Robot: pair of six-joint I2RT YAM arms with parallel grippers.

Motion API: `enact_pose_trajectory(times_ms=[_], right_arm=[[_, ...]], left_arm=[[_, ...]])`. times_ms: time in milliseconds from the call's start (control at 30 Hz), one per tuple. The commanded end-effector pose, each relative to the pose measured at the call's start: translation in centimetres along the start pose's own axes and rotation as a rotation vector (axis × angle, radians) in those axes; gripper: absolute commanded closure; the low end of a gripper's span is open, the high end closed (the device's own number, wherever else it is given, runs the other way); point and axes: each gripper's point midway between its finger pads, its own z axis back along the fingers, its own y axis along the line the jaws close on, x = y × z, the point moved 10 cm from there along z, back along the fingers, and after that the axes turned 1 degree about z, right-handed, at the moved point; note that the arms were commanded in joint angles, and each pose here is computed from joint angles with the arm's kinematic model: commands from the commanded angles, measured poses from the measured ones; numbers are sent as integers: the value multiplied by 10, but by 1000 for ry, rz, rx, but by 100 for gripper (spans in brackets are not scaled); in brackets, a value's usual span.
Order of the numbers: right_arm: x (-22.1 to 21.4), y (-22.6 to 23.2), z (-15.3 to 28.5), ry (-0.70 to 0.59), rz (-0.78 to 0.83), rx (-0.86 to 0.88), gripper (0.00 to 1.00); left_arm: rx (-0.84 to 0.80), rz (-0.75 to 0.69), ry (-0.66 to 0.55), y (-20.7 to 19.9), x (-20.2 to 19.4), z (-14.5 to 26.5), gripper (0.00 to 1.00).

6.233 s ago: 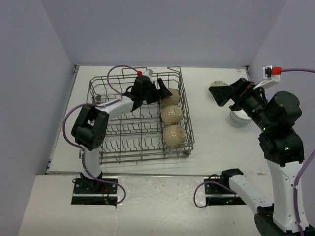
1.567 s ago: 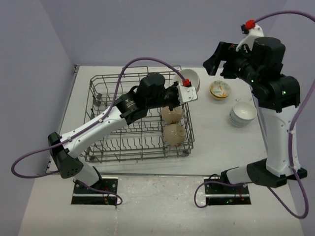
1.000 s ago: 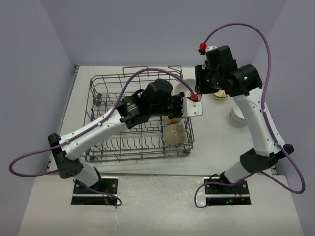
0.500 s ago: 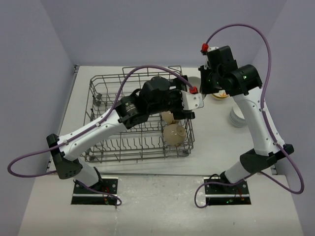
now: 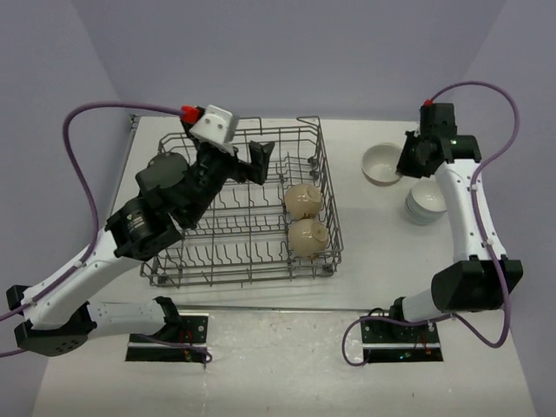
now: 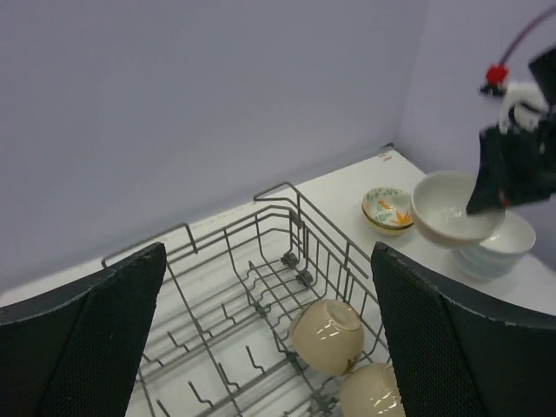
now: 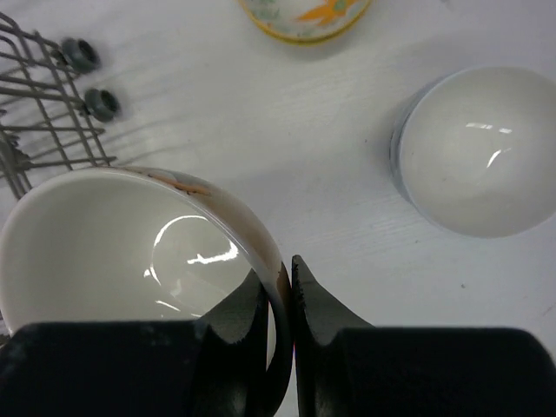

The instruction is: Unload the bowls from the dish rack

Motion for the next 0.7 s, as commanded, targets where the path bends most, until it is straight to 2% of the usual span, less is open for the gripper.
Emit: enact_pose_trajectory(times_ms=[0, 167, 433, 667], right_arm=[[-4, 9, -32, -80, -81, 76, 100], [-29, 13, -75, -37, -129, 97, 100], [-61, 23, -119, -15, -148, 103, 100], [-84, 21, -153, 87, -164, 78, 98]], left_arm=[[235, 242, 99, 6, -30, -2, 0], [286, 256, 148, 23, -57, 6, 0], [261, 254, 157, 32, -72, 11, 0], [272, 243, 163, 35, -77, 4, 0]])
